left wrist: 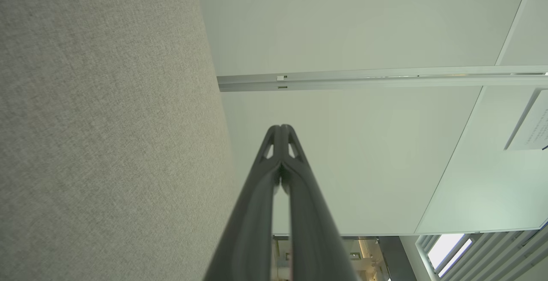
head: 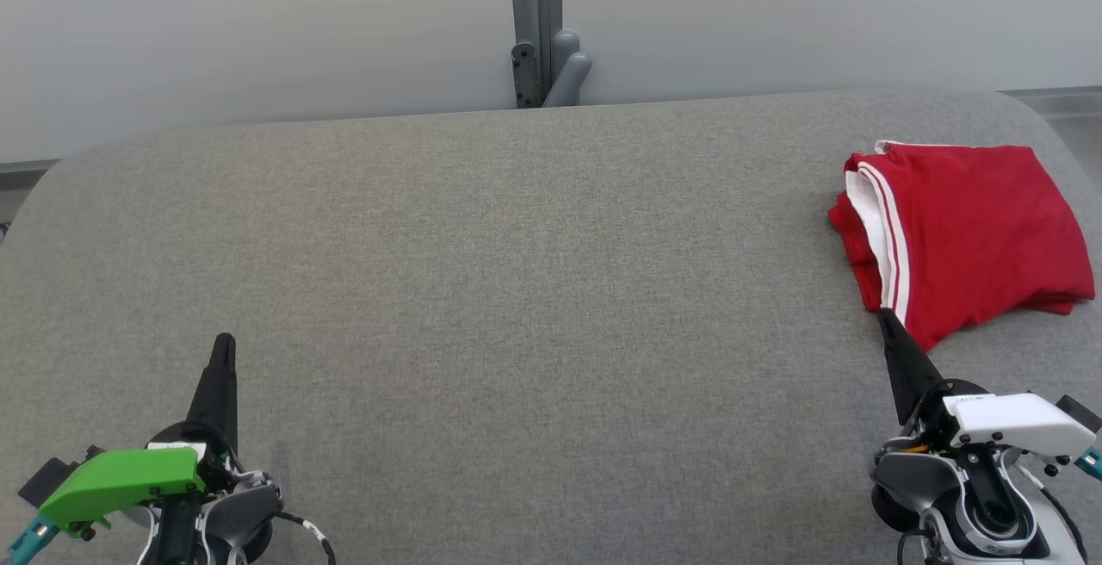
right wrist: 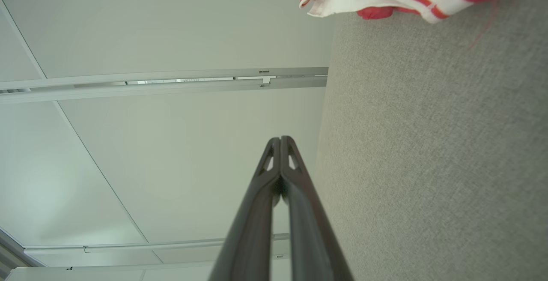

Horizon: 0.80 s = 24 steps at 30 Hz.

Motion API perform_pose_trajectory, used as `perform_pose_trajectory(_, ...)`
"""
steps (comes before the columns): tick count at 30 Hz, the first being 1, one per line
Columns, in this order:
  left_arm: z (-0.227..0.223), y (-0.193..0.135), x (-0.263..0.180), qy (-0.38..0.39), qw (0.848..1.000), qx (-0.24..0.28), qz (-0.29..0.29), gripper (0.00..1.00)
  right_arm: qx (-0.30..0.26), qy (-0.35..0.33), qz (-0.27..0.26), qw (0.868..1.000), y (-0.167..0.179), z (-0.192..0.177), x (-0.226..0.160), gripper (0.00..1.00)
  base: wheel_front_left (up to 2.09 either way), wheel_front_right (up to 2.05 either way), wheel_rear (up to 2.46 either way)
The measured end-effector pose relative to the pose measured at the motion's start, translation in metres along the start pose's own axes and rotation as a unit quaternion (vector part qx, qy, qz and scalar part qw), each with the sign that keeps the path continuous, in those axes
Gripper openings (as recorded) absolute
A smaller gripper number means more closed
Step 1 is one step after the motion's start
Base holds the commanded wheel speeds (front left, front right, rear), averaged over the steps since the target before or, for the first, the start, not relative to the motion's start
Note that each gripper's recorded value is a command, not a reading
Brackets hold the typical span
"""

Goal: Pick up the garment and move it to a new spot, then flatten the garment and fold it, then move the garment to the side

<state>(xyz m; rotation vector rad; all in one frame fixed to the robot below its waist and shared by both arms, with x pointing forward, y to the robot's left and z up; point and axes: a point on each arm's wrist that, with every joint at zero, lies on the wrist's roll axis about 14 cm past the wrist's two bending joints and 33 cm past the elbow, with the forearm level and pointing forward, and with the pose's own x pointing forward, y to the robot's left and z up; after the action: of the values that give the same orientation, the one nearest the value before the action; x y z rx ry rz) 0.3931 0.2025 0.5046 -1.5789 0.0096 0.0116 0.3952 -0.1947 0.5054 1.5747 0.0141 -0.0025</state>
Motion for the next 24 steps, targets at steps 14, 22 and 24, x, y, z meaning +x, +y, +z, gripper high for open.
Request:
perform_pose_trajectory(14,0.0000,0.0000,0.0000,0.000,1.000,0.000,0.000,0.00,0.000,0.000,0.000,1.000,0.0002,0.0000,0.0001,0.00,0.00,0.00,0.00)
perform_pose_trajectory(22,0.0000,0.0000,0.0000,0.000,1.000,0.000,0.000,0.00,0.000,0.000,0.000,1.000,0.0002,0.0000,0.0001,0.00,0.00,0.00,0.00)
perform_pose_trajectory(24,0.0000,0.0000,0.0000,0.000,1.000,0.000,0.000,0.00,0.000,0.000,0.000,1.000,0.0002,0.0000,0.0001,0.00,0.00,0.00,0.00)
